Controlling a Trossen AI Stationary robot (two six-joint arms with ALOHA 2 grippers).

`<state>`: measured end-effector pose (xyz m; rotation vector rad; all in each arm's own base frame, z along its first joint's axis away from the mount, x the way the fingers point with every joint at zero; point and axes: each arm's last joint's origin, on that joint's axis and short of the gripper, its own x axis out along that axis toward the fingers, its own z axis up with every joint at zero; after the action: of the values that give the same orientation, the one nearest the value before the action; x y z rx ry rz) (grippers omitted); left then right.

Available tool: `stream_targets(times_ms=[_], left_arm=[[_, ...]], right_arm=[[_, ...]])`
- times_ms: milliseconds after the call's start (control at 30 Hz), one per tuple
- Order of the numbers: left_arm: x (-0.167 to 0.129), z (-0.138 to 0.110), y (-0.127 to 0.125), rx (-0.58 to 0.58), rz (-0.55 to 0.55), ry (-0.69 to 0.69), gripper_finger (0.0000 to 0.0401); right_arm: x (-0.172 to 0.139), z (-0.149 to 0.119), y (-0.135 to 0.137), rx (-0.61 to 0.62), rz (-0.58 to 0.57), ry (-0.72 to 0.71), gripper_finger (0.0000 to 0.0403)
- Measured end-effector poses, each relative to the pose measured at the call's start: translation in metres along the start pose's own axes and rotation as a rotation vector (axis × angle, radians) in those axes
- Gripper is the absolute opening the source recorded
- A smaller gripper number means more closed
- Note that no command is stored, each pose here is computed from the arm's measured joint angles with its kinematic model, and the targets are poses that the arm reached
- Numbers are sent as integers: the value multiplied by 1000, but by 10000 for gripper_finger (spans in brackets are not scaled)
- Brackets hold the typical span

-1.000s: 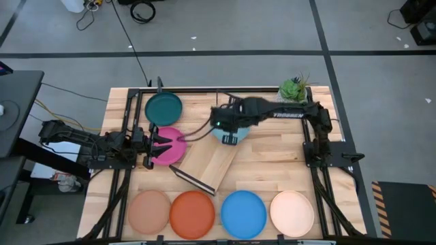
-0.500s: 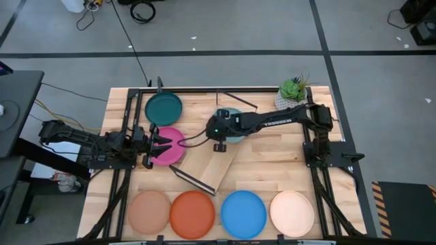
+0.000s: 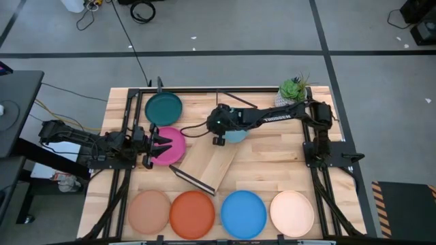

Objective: Place and stack plates onto a shelf
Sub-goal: Stack the green plate on top of the gray plate on the shelf, then put the blue plate on the shelf

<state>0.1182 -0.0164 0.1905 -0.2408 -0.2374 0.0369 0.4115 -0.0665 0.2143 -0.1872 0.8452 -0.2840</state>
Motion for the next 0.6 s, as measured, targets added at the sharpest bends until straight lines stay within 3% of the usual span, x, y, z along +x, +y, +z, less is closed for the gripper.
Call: stream_targets(times_ms=[133,300,433,600], left_arm=[[0,0,0,0,1,-1,116],[0,0,0,0,3,0,116],[0,0,0,0,3,-1,116],[0,0,0,0,11,-3,116]], right_arm=[[-30,16,1,-10,-12,-96,87],[-67,11,12,40,9,3,87],[-88,-16,38,91,27,119,87],[-111,-56,76,180,112,156,87]])
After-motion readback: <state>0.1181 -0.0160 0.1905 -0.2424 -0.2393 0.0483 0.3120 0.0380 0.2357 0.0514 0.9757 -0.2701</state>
